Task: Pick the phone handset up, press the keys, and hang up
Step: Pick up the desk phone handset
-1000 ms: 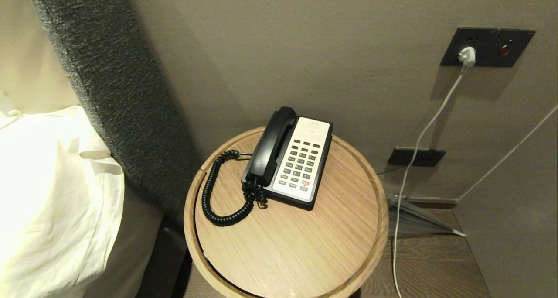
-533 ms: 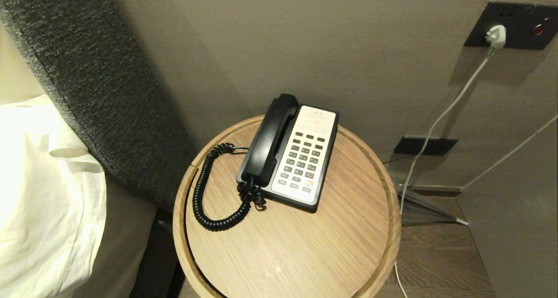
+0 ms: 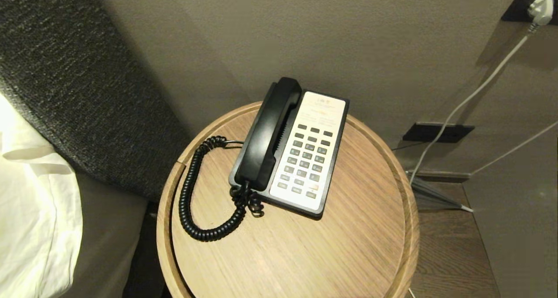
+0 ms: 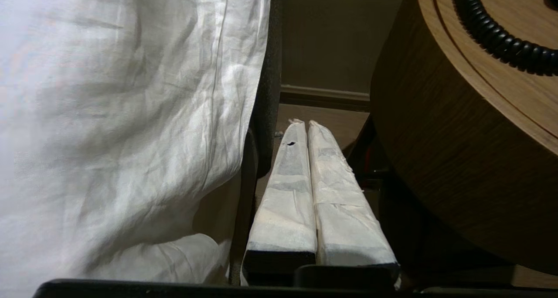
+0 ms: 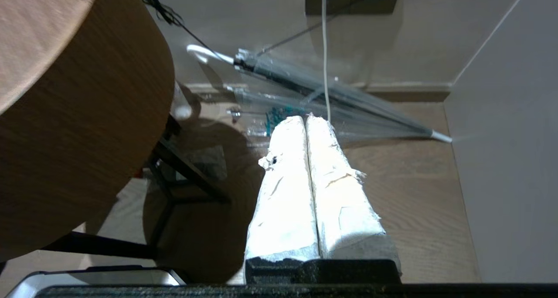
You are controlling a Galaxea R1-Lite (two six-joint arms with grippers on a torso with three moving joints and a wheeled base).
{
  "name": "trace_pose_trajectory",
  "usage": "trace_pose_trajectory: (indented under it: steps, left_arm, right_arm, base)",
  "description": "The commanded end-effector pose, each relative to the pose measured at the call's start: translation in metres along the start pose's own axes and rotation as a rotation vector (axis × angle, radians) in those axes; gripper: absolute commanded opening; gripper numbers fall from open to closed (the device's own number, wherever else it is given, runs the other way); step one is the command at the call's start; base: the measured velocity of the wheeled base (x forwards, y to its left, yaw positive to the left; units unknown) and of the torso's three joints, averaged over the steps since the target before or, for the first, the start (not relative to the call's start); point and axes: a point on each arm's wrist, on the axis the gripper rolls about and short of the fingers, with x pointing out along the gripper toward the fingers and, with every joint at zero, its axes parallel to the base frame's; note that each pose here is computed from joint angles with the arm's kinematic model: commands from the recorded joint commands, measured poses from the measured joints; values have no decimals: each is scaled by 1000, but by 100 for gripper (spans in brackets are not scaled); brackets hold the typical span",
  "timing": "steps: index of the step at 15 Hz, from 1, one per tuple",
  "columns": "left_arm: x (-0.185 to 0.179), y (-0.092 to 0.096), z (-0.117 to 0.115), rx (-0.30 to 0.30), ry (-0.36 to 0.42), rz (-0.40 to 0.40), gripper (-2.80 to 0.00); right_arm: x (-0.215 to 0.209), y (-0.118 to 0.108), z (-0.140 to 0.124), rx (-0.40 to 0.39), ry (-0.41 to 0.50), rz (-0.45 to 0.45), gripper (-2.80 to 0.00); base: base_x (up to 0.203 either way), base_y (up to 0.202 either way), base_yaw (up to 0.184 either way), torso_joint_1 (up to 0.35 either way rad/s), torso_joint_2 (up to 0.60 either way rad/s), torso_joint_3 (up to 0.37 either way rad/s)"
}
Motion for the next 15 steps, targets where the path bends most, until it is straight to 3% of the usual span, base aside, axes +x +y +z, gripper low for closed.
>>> trace_pose_trajectory:
  steps: [1,10,13,15]
  left_arm:
    - [2,0,-11,0,39,1,-280]
    - [2,0,-8,23,30,5,-280]
    - [-7,-2,53,55,-37,-71,-280]
    - [4,-4,102,71,46,-125,-280]
  right_arm:
    - [1,0,-6,1,21,0,-280]
    - [1,0,-6,0,21,0,-280]
    - [1,0,-6,-1,21,0,-280]
    - [1,0,-6,0,21,0,-280]
  base:
    - [0,0,0,2,2,-196]
    - [0,0,0,1,2,-24]
    - [0,0,0,0,0,0]
    - [0,0,0,0,0,0]
